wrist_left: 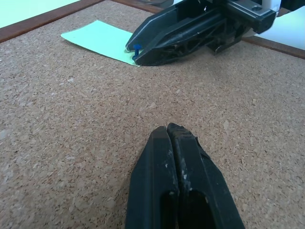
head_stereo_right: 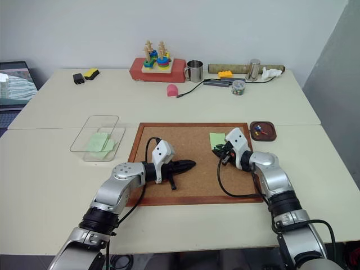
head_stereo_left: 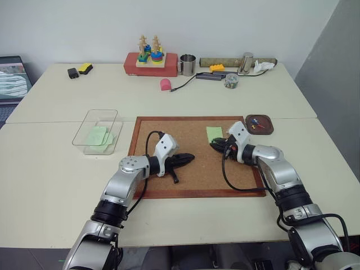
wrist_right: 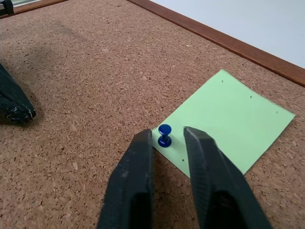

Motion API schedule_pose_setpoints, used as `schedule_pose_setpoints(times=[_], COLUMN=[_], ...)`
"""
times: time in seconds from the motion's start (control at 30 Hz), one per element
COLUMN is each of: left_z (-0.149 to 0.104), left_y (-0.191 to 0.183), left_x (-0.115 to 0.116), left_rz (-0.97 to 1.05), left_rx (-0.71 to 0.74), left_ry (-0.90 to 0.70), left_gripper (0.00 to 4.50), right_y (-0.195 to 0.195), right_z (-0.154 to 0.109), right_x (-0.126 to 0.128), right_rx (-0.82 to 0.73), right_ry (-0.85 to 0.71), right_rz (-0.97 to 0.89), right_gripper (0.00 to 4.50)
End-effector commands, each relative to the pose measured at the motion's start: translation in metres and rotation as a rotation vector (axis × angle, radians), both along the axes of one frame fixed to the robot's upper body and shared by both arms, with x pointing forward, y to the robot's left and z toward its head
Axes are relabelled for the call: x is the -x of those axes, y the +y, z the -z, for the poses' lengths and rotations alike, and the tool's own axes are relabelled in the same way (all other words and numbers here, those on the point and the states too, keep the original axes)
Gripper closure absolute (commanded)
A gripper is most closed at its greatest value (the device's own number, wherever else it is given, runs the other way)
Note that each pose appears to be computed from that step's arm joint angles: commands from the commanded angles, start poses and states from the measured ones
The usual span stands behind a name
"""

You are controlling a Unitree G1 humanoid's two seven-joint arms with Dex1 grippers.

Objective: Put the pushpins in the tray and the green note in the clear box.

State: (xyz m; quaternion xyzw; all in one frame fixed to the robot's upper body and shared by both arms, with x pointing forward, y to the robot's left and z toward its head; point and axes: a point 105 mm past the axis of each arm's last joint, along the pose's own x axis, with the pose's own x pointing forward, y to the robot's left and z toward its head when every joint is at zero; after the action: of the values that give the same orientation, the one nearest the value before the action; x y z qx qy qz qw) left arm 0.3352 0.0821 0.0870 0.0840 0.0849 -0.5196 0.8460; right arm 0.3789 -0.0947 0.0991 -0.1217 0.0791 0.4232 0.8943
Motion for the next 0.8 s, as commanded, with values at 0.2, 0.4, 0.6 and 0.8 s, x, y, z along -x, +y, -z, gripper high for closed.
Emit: schedule_pose_setpoints(times=[0.2,0.4,0.6,0.8], left_z=[0.0,0.001,0.002,-0.016], left_y=[-0.003,-0.003,-0.004,-0.003], left_x=[0.002,0.002,0.002,-0.001], left_rz=[0.007,0.007,0.008,0.0], left_rx=[-0.003,-0.003,-0.001,0.05], left_ry=[-0.002,0.001,0.002,-0.003], left_gripper=[4.5,4.5,4.5,4.5], right_y=[0.003,0.006,0.006,0.006], right_z=[-0.027,-0.048,-0.065,-0.077], right_x=[-0.002,0.003,0.011,0.026], right_rx=[-0.049,-0.063,-0.054,0.014], right_ry=[-0.078,-0.142,-0.186,-0.242], right_rz=[-0.024,-0.057,-0.092,-0.163], right_gripper=[4.48,4.48,4.48,4.48])
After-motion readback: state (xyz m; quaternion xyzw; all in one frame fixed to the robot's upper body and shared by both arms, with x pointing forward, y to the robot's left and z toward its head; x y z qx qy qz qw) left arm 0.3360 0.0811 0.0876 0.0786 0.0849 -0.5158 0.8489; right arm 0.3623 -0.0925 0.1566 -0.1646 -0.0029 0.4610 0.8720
